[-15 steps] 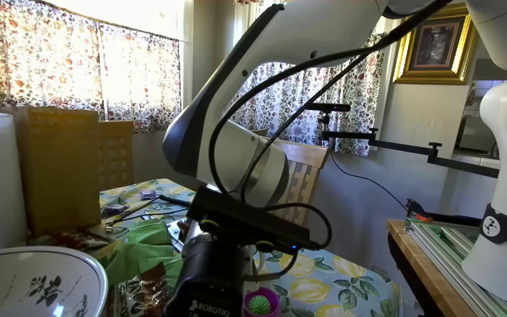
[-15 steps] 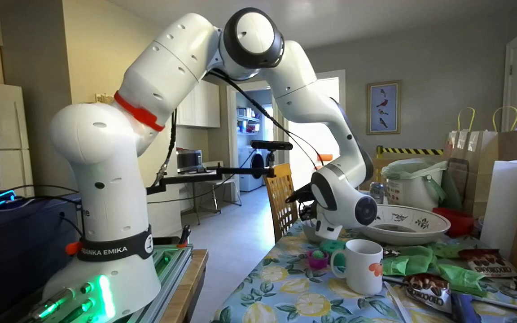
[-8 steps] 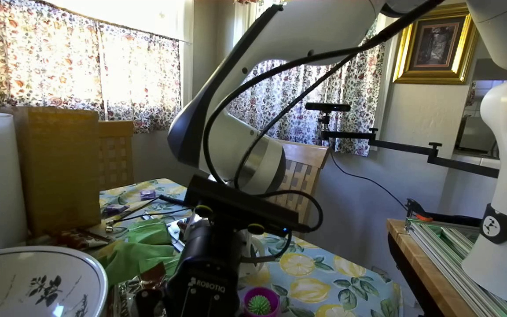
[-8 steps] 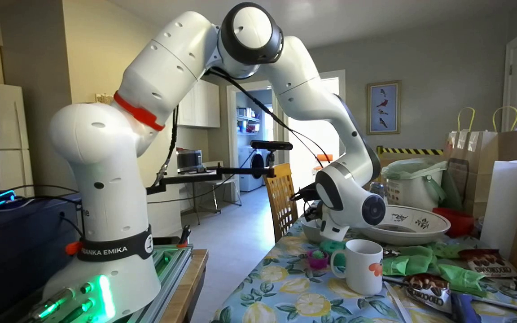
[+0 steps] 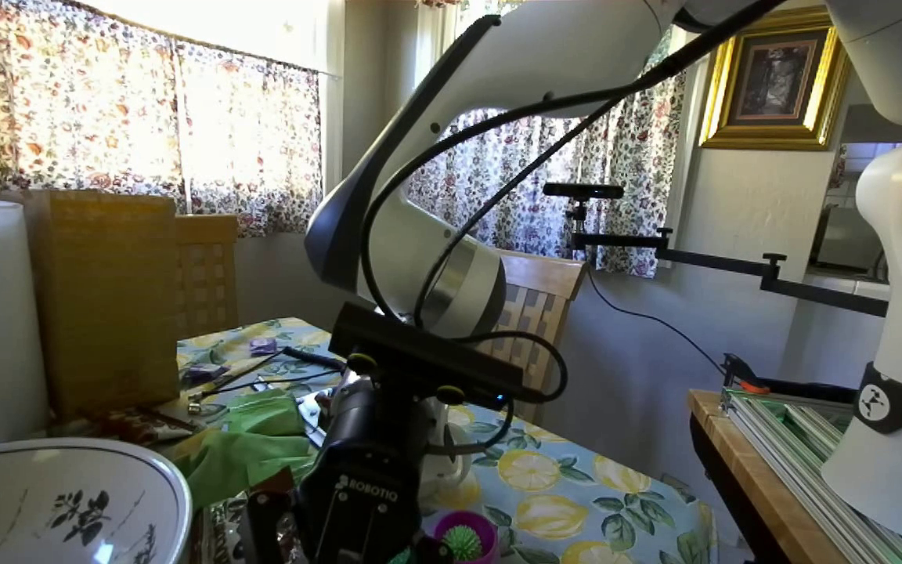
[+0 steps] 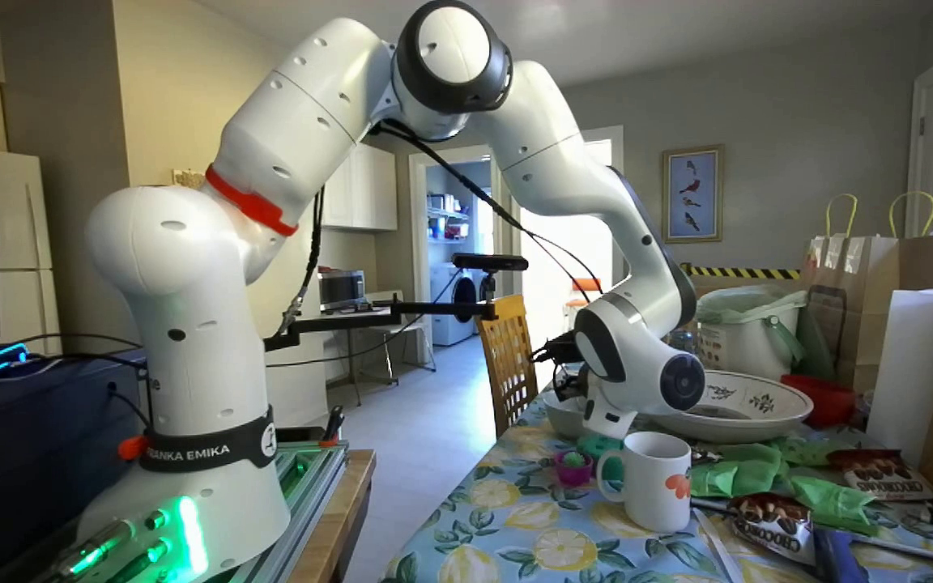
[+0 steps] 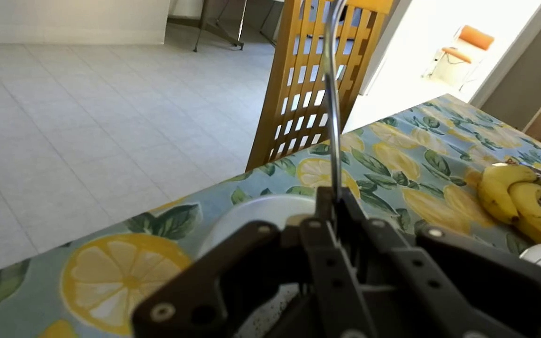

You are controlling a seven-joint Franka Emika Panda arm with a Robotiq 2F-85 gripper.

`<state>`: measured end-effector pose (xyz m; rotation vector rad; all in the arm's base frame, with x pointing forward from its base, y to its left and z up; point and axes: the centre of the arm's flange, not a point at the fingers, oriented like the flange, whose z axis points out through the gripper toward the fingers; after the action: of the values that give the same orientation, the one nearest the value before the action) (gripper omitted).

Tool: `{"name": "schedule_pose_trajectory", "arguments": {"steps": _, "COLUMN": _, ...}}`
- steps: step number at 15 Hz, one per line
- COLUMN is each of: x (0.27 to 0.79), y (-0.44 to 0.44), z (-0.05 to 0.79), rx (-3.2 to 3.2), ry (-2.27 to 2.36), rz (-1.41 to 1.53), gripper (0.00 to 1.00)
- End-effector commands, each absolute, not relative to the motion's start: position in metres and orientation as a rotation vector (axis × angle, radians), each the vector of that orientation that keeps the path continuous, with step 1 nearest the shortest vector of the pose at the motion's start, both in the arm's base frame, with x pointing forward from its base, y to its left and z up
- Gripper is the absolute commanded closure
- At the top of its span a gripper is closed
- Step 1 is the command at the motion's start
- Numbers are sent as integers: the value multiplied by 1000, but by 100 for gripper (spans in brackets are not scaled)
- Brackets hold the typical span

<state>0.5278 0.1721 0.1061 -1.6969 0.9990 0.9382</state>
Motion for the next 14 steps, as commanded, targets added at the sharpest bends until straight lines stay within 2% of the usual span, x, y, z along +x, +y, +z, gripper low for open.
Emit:
{"name": "schedule_pose_trajectory", "arguments": {"steps": 1, "x": 540, "y": 172, "z": 101, "rx": -1691, "ry": 977, "rz": 918, "gripper": 98}}
{"name": "schedule_pose_trajectory", "arguments": {"steps": 14, "x": 546, "y": 193, "z": 94, "rx": -1696, "ry": 886, "rz": 897, "gripper": 98}}
